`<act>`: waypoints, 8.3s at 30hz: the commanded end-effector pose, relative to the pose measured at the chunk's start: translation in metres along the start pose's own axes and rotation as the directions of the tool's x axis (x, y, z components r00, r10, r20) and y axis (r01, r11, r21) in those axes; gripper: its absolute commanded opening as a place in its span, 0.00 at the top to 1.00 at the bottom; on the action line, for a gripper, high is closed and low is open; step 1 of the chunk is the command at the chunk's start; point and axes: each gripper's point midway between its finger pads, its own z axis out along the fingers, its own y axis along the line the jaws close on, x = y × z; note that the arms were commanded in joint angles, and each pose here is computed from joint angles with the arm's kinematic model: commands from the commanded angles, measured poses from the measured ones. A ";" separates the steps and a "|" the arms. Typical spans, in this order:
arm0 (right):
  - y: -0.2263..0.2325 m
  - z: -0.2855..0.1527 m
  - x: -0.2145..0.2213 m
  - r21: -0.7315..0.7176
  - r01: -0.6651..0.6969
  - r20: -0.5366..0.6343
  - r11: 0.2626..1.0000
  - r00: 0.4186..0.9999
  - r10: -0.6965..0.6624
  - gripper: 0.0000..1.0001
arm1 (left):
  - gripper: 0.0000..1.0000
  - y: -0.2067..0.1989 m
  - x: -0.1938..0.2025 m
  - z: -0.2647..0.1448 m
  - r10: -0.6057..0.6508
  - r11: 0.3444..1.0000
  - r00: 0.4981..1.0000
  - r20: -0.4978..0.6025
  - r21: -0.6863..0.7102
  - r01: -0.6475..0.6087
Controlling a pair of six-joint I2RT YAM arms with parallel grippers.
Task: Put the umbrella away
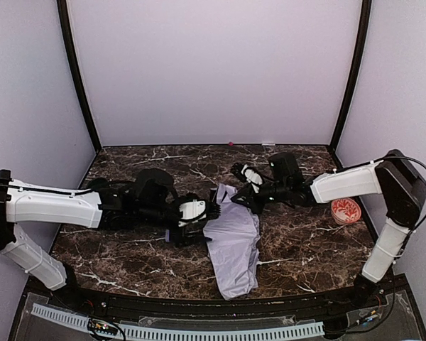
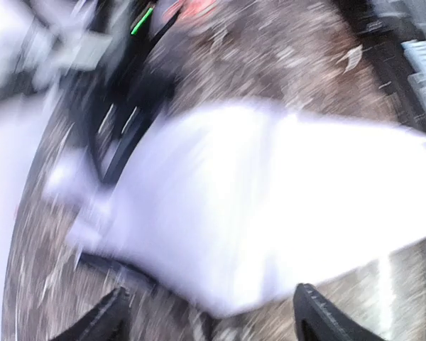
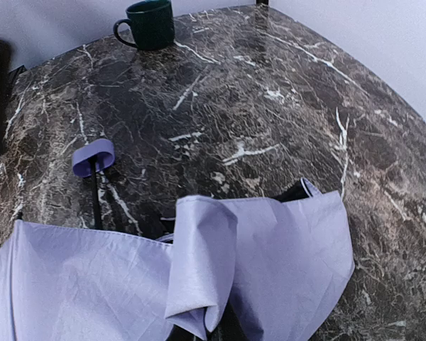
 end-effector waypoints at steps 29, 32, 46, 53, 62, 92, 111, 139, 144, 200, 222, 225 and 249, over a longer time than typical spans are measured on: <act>-0.035 0.045 0.122 0.080 -0.300 -0.196 0.951 0.930 0.310 0.96 | 0.32 -0.140 -0.033 0.081 0.029 0.937 0.992 -0.122 0.349 0.016; -0.031 0.044 0.124 0.069 -0.298 -0.206 0.952 0.930 0.305 0.95 | 0.69 -0.140 -0.019 0.085 0.051 0.941 0.984 -0.171 0.337 0.010; -0.006 0.037 0.131 -0.037 -0.299 -0.259 0.953 0.924 0.280 0.94 | 1.00 -0.036 -0.120 0.036 -0.056 0.992 0.994 0.093 0.119 0.045; -0.001 0.037 0.143 -0.055 -0.281 -0.286 0.958 0.924 0.254 0.94 | 1.00 0.050 -0.103 0.055 -0.147 0.988 0.984 0.097 0.056 0.142; -0.001 0.039 0.134 -0.077 -0.272 -0.264 0.959 0.933 0.243 0.94 | 1.00 0.143 -0.018 0.111 -0.277 0.959 0.960 -0.034 -0.078 0.274; -0.014 -0.115 0.037 0.398 0.192 -0.113 0.897 0.981 -0.160 0.41 | 1.00 0.103 0.128 0.175 -0.216 0.976 0.919 -0.330 -0.063 0.207; 0.120 -0.054 0.001 0.335 0.873 -0.079 0.354 0.400 -0.913 0.24 | 1.00 0.103 0.128 0.174 -0.227 0.974 0.913 -0.339 -0.057 0.221; 0.015 -0.031 -0.039 -0.055 -0.148 0.159 0.987 0.975 0.155 1.00 | 0.15 0.186 0.007 -0.005 -0.225 0.889 0.974 -0.021 -0.414 0.196; -0.011 -0.013 -0.034 0.028 -0.270 0.082 0.963 0.960 0.267 1.00 | 0.55 0.087 -0.046 0.010 -0.249 0.951 0.964 -0.088 -0.212 0.226; -0.015 -0.036 0.015 -0.101 -0.467 -0.038 0.878 0.884 0.466 0.54 | 1.00 0.028 -0.102 0.039 -0.248 0.958 0.946 0.207 0.199 0.207; -0.030 0.042 0.130 -0.061 -0.630 -0.258 0.774 0.759 0.597 0.65 | 1.00 0.124 0.045 0.146 -0.372 0.916 0.923 -0.094 0.121 0.382; -0.036 0.038 0.125 -0.042 -0.635 -0.230 0.771 0.757 0.611 0.66 | 1.00 0.110 0.077 0.154 -0.368 0.912 0.914 -0.173 0.126 0.391; 0.016 -0.024 0.023 0.030 0.504 -0.194 0.863 0.850 -0.489 0.03 | 1.00 0.082 0.111 0.163 -0.295 0.907 0.921 -0.254 0.228 0.354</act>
